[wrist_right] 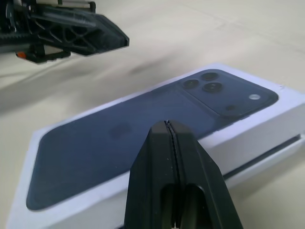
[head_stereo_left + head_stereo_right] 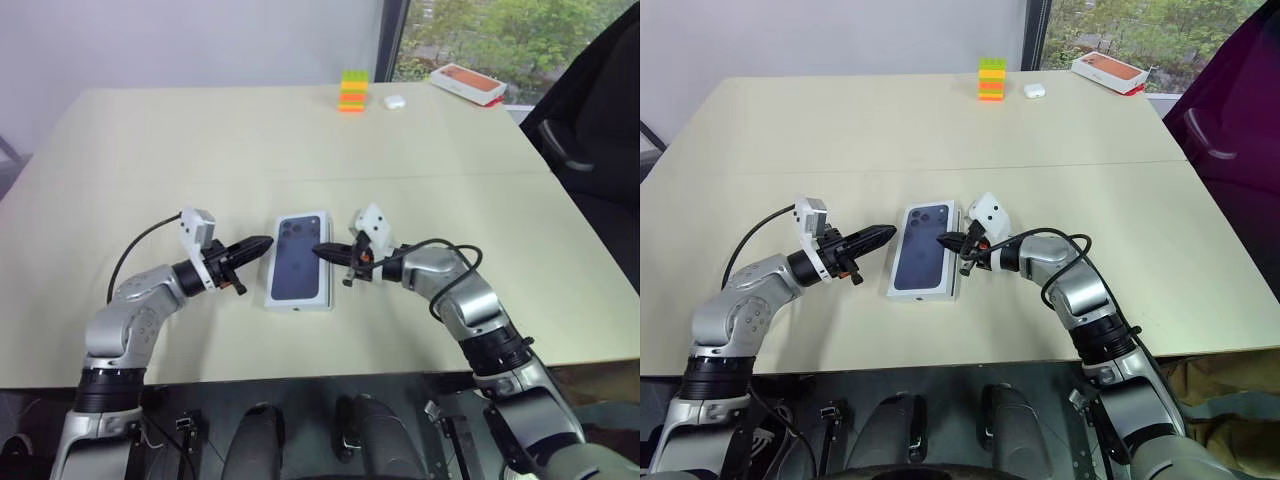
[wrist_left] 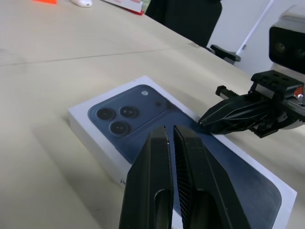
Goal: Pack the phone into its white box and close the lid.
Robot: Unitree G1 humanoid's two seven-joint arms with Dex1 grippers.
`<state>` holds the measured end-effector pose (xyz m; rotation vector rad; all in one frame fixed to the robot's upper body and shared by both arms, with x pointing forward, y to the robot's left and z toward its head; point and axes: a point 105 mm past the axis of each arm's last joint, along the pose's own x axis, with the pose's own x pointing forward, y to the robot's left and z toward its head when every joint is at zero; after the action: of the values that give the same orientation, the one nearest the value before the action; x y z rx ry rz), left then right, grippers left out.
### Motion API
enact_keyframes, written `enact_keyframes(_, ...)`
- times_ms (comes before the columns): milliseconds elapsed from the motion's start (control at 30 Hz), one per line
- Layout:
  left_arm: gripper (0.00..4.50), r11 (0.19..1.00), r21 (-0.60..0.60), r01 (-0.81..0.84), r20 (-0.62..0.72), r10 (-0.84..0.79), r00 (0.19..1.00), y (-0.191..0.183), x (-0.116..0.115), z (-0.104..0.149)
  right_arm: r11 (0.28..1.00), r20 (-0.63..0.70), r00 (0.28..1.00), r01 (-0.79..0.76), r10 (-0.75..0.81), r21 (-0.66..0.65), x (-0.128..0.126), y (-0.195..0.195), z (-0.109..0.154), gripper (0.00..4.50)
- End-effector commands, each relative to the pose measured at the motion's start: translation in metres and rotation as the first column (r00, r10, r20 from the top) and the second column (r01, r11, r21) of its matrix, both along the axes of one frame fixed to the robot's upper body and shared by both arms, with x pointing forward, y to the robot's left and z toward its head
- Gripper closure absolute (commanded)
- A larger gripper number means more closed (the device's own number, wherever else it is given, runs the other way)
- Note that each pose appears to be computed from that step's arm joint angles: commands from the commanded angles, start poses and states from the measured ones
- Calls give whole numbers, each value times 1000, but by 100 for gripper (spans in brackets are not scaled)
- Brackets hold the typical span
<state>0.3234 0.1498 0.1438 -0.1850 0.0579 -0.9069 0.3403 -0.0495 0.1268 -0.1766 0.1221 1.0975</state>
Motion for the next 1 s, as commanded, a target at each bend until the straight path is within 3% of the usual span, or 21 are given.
enact_keyframes(33,423,1000,4,15,38,-16,999,-1,-4,8,998,-53,999,-8,5,-67,-6,-7,-28,448)
enact_keyframes(133,423,1000,9,15,37,-15,999,-2,-4,7,994,-49,998,-30,25,-109,-13,-7,-41,448)
enact_keyframes(233,423,1000,16,-4,27,3,1000,0,-2,5,999,-62,998,-16,14,-28,-10,-5,-25,448)
enact_keyframes(500,423,986,90,-137,-85,145,986,25,11,-12,999,50,997,52,-52,-3,-3,-27,25,448)
enact_keyframes(567,423,971,191,-141,-84,159,984,29,11,-23,997,73,996,55,-51,-56,-5,-33,25,448)
enact_keyframes(733,423,967,245,-77,-183,124,975,20,6,-43,983,111,991,86,-69,-164,-4,-47,17,448)
enact_keyframes(900,423,961,275,-8,-242,77,967,-1,5,-60,981,121,992,66,-44,-181,-7,-38,12,448)
enact_keyframes(1000,423,967,255,7,-245,58,968,-7,6,-57,980,138,990,41,-15,-193,-10,-29,12,448)
